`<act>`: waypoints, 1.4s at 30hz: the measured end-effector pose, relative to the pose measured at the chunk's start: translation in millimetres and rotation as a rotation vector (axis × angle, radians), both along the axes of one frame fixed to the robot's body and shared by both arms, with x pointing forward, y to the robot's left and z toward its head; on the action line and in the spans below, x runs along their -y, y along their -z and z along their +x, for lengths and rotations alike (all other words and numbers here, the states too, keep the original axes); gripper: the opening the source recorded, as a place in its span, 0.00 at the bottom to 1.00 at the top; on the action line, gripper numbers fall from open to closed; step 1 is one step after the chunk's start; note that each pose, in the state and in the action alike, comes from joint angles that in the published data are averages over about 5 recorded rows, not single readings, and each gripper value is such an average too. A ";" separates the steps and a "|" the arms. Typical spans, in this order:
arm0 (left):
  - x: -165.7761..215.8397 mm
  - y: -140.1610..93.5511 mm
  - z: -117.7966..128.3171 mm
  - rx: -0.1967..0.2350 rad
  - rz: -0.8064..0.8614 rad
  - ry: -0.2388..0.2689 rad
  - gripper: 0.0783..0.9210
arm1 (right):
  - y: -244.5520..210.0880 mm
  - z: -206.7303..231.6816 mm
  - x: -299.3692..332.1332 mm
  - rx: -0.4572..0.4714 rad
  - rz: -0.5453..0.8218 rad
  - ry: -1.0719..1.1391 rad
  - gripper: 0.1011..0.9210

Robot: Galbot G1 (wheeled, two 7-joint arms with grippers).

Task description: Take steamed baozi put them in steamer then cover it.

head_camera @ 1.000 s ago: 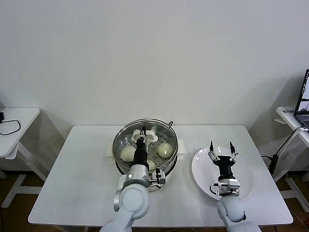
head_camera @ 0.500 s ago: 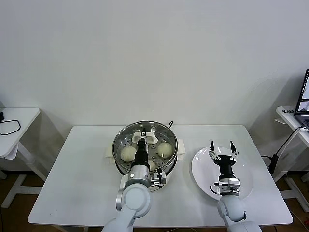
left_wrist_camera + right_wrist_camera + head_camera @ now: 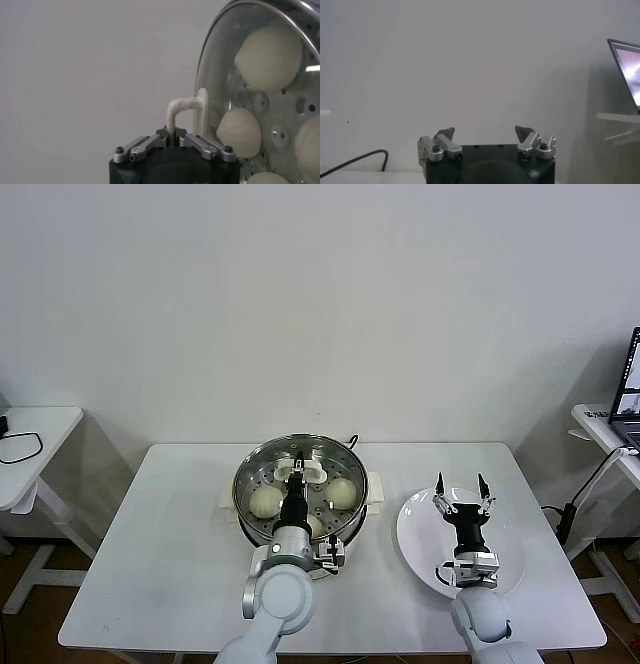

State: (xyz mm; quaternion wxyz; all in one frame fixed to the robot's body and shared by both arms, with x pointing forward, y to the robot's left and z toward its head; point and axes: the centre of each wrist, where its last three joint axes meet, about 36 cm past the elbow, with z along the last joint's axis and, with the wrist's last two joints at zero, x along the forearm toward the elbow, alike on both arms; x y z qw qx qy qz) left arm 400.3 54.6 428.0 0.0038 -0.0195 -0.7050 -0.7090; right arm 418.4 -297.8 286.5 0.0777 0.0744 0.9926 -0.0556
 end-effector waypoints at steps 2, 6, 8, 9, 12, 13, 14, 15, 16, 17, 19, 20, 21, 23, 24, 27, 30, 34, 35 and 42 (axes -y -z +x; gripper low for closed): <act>-0.1 0.7 0.0 -0.001 0.004 -0.001 0.13 | -0.3 -0.3 0.5 0.001 -0.001 0.001 0.88; -0.3 1.4 -0.9 -0.004 0.009 -0.002 0.16 | -1.7 -0.2 1.1 0.004 -0.002 0.000 0.88; -0.3 1.3 -2.0 -0.005 0.008 -0.001 0.22 | -2.3 -0.2 1.2 0.006 -0.002 0.000 0.88; -0.2 1.0 -2.8 -0.005 0.008 0.000 0.25 | -2.4 -0.2 1.2 0.006 -0.003 0.000 0.88; -0.2 -0.7 -5.5 -0.003 0.004 0.004 0.35 | -2.5 -0.6 1.5 0.006 -0.004 -0.002 0.88; -0.4 -1.4 -6.5 -0.002 0.002 0.005 0.38 | -2.5 -0.6 1.6 0.006 -0.004 -0.002 0.88; -0.7 -2.2 -7.5 -0.001 0.000 0.006 0.42 | -2.6 -0.6 1.8 0.006 -0.005 -0.002 0.88; -1.1 -3.0 -8.8 0.000 -0.002 0.008 0.46 | -2.8 -0.6 2.0 0.006 -0.005 -0.002 0.88; -1.5 -3.9 -10.2 0.000 -0.005 0.010 0.49 | -3.1 -0.4 2.2 0.007 -0.006 -0.003 0.88; -1.8 -4.9 -11.7 0.001 -0.008 0.012 0.53 | -3.5 -0.1 2.3 0.008 -0.006 -0.003 0.88; -2.6 -7.1 -15.6 0.002 -0.016 0.018 0.59 | -4.9 1.0 2.1 0.011 -0.007 -0.004 0.88; -3.1 -8.3 -17.7 0.003 -0.020 0.021 0.63 | -5.8 1.6 1.9 0.012 -0.007 -0.005 0.88; -3.9 -9.6 -20.1 0.003 -0.025 0.024 0.66 | -6.7 2.2 1.7 0.014 -0.007 -0.006 0.88; -6.5 -12.2 -25.4 0.003 -0.035 0.029 0.73 | -8.4 3.4 1.1 0.017 -0.008 -0.008 0.88; -8.1 -13.6 -28.3 0.003 -0.041 0.032 0.76 | -9.1 3.9 0.8 0.018 -0.008 -0.009 0.88; -14.3 -18.0 -37.8 -0.001 -0.057 0.040 0.85 | -10.4 5.0 -0.4 0.020 -0.008 -0.012 0.88; -22.5 -23.4 -47.6 -0.003 -0.077 0.045 0.88 | -10.8 5.0 -1.7 0.018 -0.007 -0.016 0.88; -36.9 -33.8 -58.3 0.000 -0.128 0.046 0.88 | -11.7 2.9 -2.2 0.009 0.001 -0.024 0.88; -41.5 -37.2 -60.2 0.001 -0.147 0.045 0.88 | -11.9 2.0 -2.2 0.004 0.004 -0.027 0.88; -82.5 -55.0 -55.7 0.029 -0.377 0.052 0.88 | -13.8 -6.2 -2.1 -0.052 0.049 -0.045 0.88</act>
